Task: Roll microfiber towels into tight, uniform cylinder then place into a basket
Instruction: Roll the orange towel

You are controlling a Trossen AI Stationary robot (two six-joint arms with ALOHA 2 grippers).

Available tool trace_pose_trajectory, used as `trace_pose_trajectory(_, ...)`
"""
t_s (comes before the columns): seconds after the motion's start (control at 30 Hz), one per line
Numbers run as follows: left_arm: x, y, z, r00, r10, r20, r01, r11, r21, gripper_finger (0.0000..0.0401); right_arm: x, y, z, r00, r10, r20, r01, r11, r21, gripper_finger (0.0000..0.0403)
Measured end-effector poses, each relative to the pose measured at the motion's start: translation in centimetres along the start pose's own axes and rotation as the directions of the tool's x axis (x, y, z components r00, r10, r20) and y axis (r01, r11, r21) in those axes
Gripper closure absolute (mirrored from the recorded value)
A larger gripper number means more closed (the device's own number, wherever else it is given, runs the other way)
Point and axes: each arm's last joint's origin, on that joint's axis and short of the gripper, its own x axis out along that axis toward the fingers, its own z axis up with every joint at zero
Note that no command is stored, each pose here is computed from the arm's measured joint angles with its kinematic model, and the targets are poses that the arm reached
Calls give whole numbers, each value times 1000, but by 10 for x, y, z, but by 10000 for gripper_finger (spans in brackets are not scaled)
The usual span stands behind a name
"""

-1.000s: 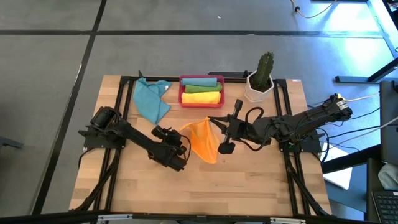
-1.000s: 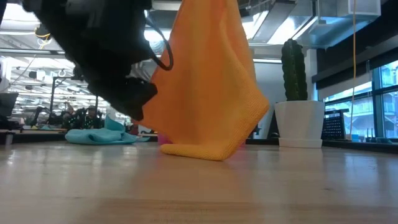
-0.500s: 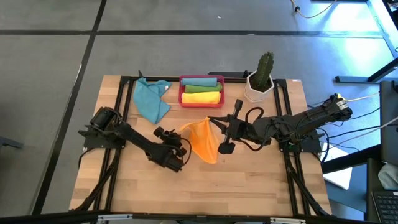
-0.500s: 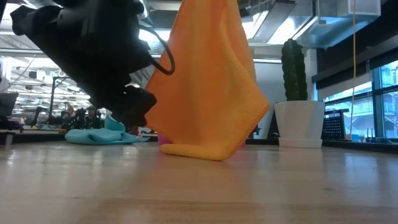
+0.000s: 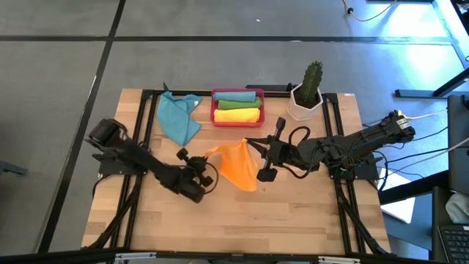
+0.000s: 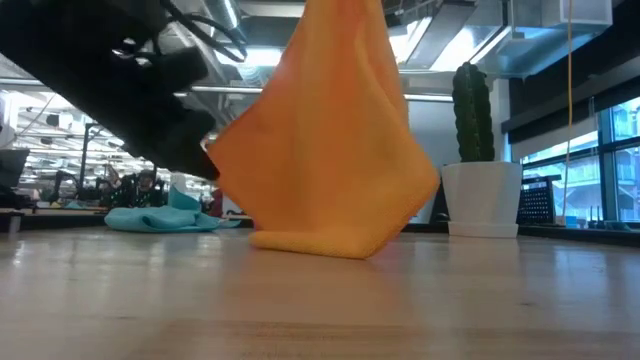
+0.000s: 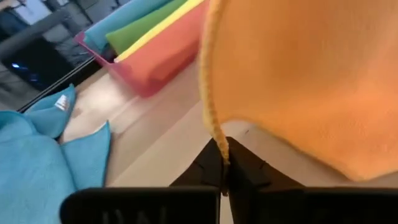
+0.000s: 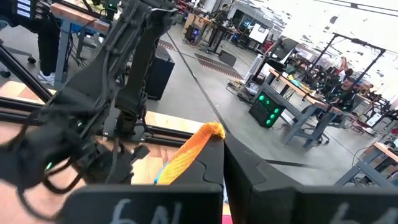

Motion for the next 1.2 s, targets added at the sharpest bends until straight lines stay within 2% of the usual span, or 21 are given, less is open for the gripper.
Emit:
trace_pose_trajectory(0.13,-11,12,0,996,-78,35,78,997,-13,400,0,0,0,1000,-1,1,1,1000,-3,400)
trace_pose_trajectory(0.3,-27,22,12,987,-144,65,141,989,56,401,-5,-1,3,1000,7,14,-6,1000,-27,400)
trace_pose_trajectory(0.6,-74,49,64,947,-276,166,255,957,137,401,-30,5,15,997,51,54,-49,998,-32,400)
trace_pose_trajectory(0.8,-111,70,97,921,-346,178,315,932,181,401,-56,17,12,998,51,-21,-52,998,-37,400)
trace_pose_trajectory(0.9,-130,76,112,902,-394,174,358,911,206,401,-68,24,9,996,73,-58,-73,997,-9,400)
trace_pose_trajectory(1.03,-155,80,130,854,-490,177,458,867,195,401,-82,35,8,990,128,-61,-125,991,56,400)
trace_pose_trajectory(1.2,-181,80,136,789,-584,189,552,810,197,401,-101,49,8,972,226,-55,-215,963,165,400)
